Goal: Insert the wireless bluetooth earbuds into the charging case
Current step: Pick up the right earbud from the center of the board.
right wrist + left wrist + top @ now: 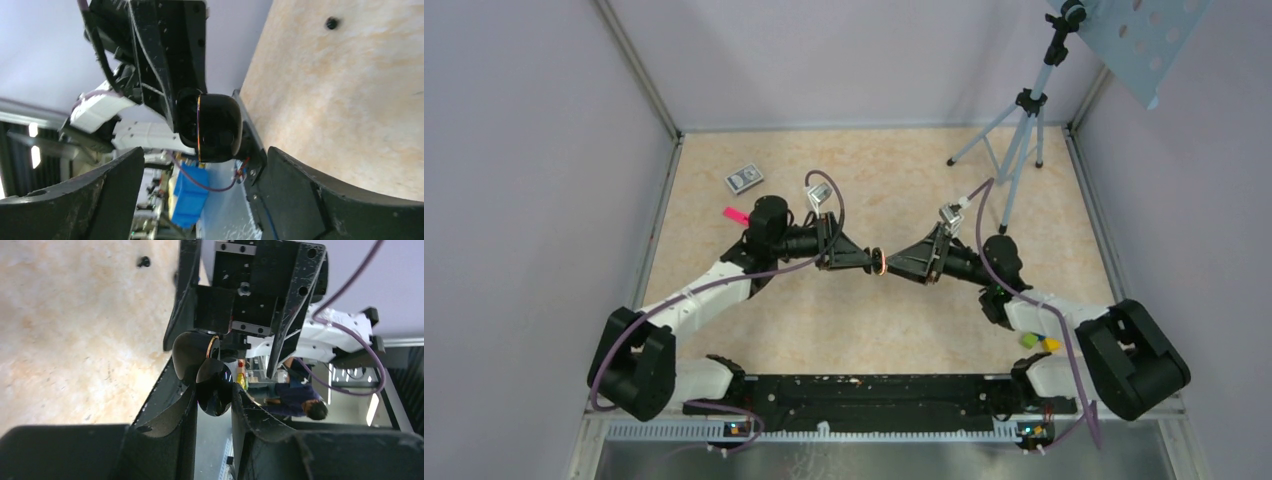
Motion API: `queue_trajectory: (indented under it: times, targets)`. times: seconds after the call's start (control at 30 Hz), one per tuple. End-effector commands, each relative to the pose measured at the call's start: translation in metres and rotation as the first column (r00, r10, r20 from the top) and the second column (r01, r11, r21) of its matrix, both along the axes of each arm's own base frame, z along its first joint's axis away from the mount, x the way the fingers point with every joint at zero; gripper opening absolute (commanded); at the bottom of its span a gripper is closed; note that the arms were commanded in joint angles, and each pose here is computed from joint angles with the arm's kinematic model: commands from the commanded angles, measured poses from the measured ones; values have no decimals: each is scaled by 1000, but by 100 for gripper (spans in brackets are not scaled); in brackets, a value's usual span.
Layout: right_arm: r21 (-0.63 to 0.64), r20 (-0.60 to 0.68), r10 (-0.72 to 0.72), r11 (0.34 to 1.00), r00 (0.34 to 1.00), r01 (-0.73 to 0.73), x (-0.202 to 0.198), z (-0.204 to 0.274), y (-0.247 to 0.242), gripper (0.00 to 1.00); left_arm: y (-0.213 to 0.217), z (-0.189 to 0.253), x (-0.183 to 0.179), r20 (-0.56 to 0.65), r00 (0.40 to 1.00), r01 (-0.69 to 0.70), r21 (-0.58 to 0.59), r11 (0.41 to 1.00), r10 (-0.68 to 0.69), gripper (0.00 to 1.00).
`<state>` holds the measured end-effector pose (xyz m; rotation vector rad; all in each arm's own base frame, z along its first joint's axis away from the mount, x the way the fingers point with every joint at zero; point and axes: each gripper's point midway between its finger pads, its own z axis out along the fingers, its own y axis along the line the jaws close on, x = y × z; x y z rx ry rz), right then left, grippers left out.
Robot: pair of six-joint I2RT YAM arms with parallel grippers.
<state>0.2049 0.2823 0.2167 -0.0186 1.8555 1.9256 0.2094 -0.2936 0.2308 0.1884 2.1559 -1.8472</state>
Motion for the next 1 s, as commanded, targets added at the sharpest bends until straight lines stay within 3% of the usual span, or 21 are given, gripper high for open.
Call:
queue_trajectory:
  times: [0.0,0.07,0.13,0.3,0.37,0.47,0.63,0.83,0.97]
  targets:
    - [-166,16,-155,974,988,156,23,-20,-21,91,16,1,11,101,993,-78,108,991,67,0]
    - [-335,39,-243,911,969,242,35,-37,-38,91,24,-1,13,103,991,-95,123,988,83,0]
    - [-484,87,-356,801,930,352,47,-45,-66,91,32,-6,14,100,991,-98,139,986,84,0]
    - [-783,204,-649,342,733,520,57,-66,-167,96,38,-16,9,107,994,-57,209,976,35,0]
    - [-839,201,-728,218,656,499,51,-81,-199,92,38,-18,8,102,995,-40,218,975,18,0]
    - [-901,131,-787,159,602,403,40,-113,-223,85,37,-19,8,93,996,-28,219,975,7,0]
    - [-963,131,-840,19,527,269,21,-146,-252,80,36,-25,8,92,996,-27,217,976,7,0]
    - [-967,121,-861,9,493,254,29,-156,-260,52,33,-27,4,85,996,5,192,981,-22,0]
    - [-969,99,-868,26,486,244,36,-164,-259,47,33,-32,3,79,996,15,196,981,-31,0]
